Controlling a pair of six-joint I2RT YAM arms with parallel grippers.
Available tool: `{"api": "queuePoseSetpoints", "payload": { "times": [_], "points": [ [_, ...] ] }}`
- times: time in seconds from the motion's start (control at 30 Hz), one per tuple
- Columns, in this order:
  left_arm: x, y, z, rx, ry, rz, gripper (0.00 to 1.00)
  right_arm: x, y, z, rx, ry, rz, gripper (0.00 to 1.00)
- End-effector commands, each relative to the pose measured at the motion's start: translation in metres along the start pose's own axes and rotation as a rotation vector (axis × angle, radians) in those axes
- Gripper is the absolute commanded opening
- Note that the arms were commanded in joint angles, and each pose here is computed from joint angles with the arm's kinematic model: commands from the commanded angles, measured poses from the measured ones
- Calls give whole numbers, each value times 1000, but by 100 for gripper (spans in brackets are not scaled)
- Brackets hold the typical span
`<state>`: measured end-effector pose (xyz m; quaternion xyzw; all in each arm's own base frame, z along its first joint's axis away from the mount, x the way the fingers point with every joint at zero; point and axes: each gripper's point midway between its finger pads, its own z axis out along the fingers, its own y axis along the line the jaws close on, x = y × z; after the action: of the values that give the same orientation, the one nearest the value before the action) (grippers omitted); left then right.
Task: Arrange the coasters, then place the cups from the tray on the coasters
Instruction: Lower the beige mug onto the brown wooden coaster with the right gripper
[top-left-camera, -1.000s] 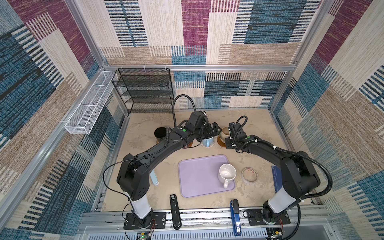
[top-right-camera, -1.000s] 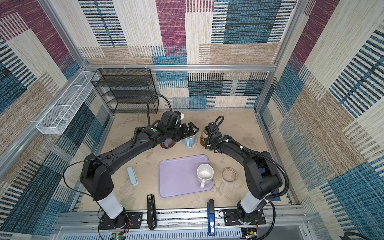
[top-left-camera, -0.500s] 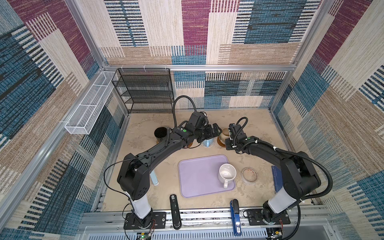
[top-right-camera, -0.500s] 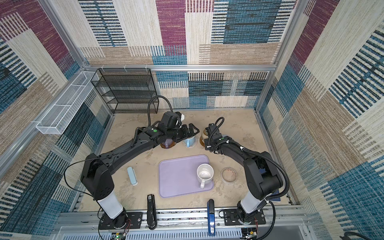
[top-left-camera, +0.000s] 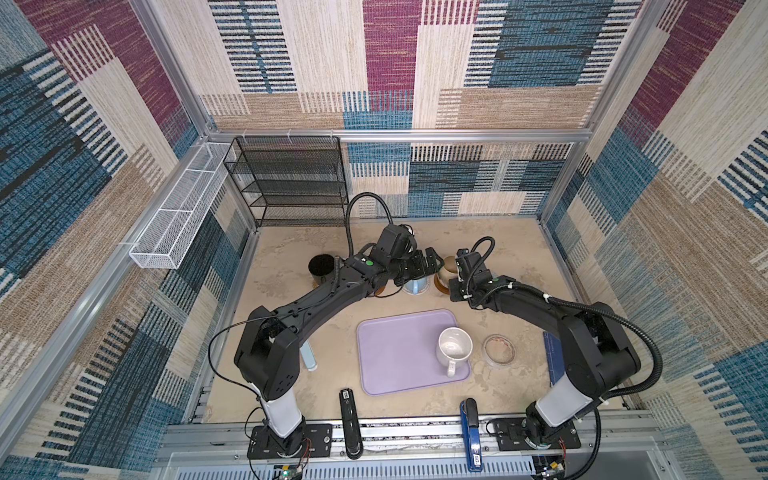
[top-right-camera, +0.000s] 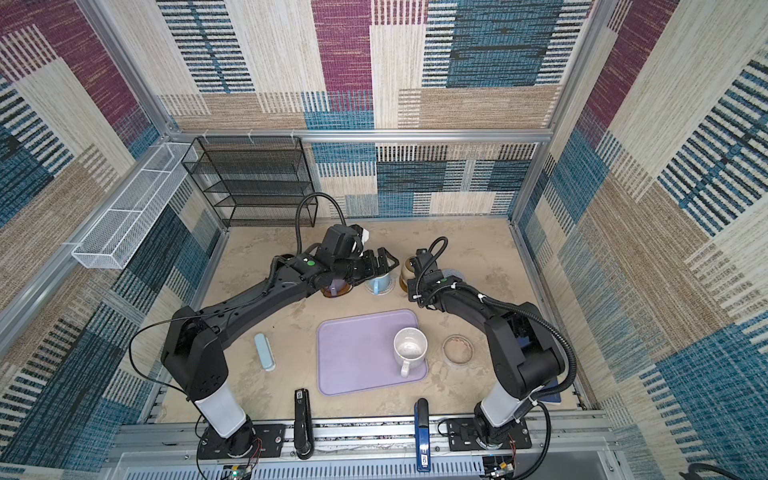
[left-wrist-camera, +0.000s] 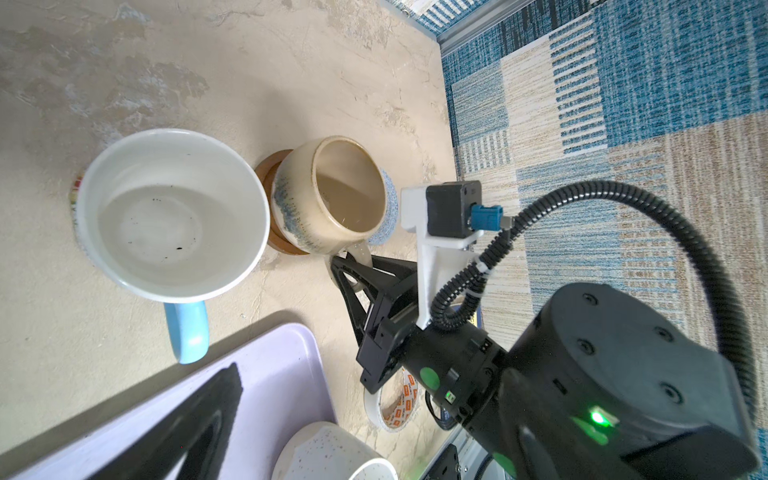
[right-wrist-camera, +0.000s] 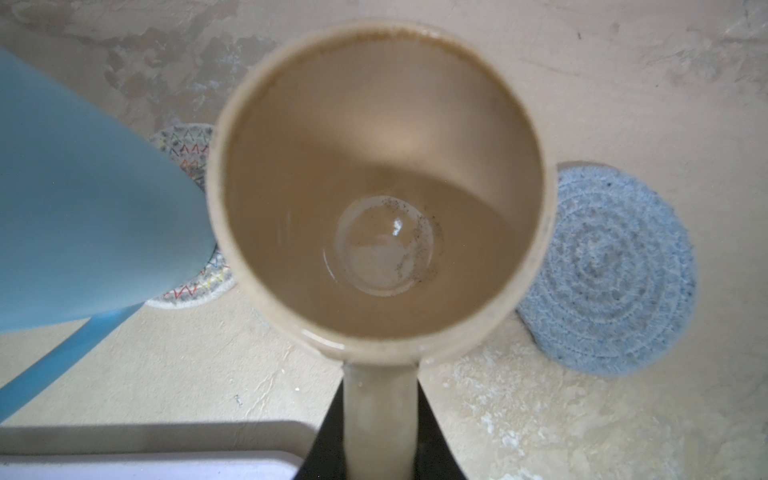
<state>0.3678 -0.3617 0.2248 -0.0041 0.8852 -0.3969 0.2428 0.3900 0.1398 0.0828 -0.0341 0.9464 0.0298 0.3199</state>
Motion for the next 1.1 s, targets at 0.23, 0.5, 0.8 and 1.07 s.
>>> {"api": "queuePoseSetpoints", "payload": {
  "times": [0.23,0.5,0.8,1.07],
  "points": [
    [-3,-8,-4,31,-17,19,99,0,0,2,6,-4,34,13],
    [-3,-7,-3,37,-19,12,99,2,2,2,-10,-1,42,19],
    [-1,-6,-4,41,-21,11,99,2,1,2,-5,-1,37,25],
    [-1,-5,-6,37,-23,11,99,0,7,0,-40,-3,44,25]
  ]
}}
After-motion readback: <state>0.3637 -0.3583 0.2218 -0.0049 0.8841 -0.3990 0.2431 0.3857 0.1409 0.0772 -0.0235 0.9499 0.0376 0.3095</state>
